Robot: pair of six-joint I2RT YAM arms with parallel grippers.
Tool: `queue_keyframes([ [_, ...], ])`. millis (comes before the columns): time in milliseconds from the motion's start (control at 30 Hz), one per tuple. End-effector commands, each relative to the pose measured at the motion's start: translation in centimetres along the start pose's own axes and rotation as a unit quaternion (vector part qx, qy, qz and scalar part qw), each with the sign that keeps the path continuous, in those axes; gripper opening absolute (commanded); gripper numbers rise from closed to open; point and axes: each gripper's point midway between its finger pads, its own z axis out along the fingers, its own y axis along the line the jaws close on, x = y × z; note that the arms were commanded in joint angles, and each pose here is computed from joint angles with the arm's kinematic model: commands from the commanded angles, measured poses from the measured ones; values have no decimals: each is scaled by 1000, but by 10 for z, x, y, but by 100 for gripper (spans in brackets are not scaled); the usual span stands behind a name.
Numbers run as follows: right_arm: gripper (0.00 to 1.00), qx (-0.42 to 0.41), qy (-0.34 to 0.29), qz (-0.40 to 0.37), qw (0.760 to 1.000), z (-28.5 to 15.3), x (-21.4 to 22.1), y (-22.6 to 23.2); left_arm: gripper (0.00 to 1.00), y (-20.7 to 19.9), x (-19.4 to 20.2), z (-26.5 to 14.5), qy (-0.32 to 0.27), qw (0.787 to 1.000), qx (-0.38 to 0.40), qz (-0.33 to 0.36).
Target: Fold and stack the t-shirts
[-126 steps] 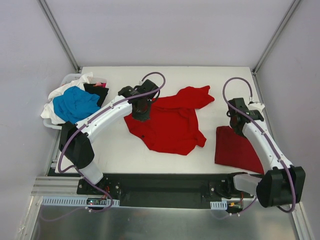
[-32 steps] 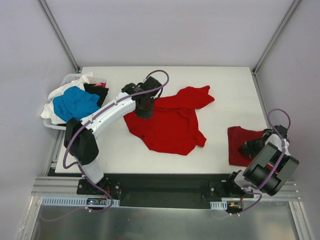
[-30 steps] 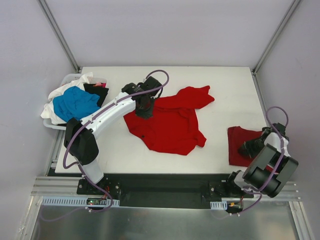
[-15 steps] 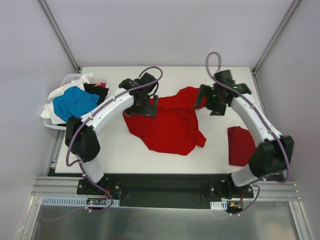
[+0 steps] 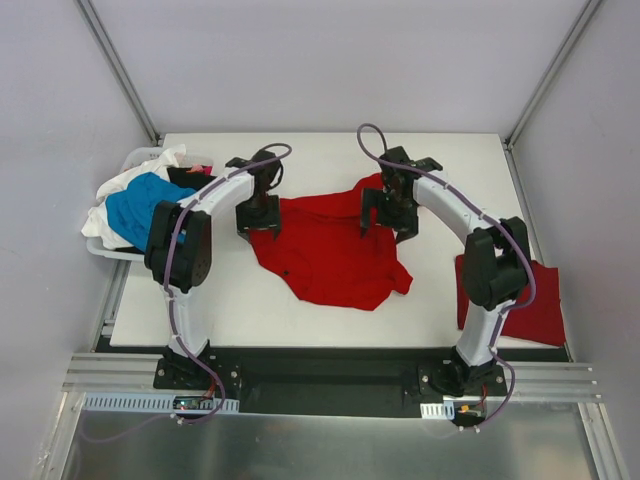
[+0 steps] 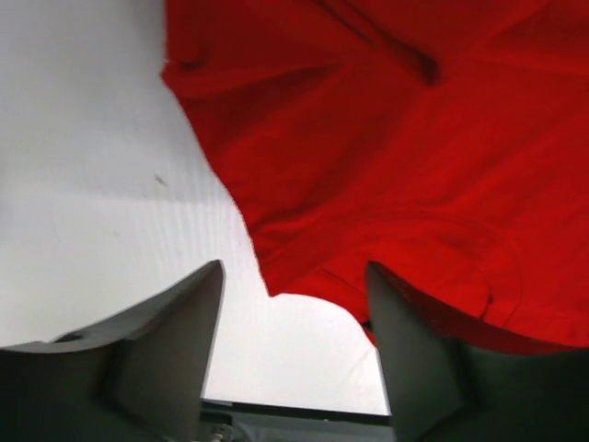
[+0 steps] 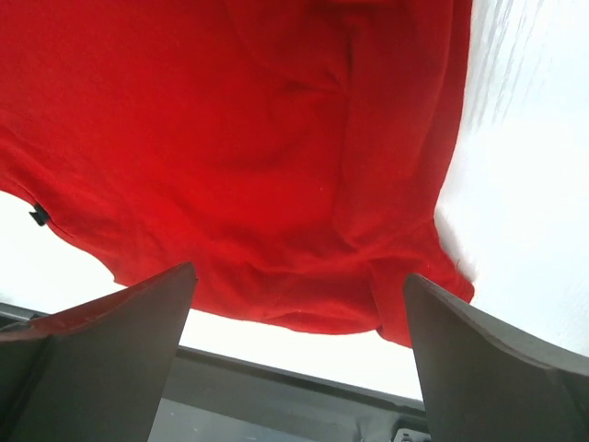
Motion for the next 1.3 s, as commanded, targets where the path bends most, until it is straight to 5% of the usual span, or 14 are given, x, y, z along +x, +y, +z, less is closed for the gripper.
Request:
queue_keyframes([
  [0,98,22,16,5,1000,1,13,-13,58,-6,17,3,12,1000,22,17],
  [333,97,40,73,20,996,27,86,-38,58,4,40,17,23,999,21,17],
  [400,90,40,81,20,996,27,97,-40,59,4,40,18,20,999,23,16],
  [433,76,36,80,16,996,27,99,-37,59,3,39,17,20,999,23,18],
  [467,22,33,86,14,996,27,104,-35,58,2,38,17,18,999,24,19],
  [500,1,33,91,14,995,27,108,-34,55,0,33,17,15,999,26,22],
  [533,1,36,100,5,994,25,116,-32,44,-1,30,18,14,999,26,23],
  [567,1,38,102,-2,994,23,120,-29,4,-2,27,18,12,999,27,24],
  [600,1,40,102,-12,994,21,122,-27,0,-4,22,19,11,999,27,22],
  [900,1,24,164,-173,971,-8,168,30,0,-15,-25,26,8,1000,27,9],
  [1267,1,6,225,-259,939,-16,229,71,0,1,-77,37,1,1000,14,2],
])
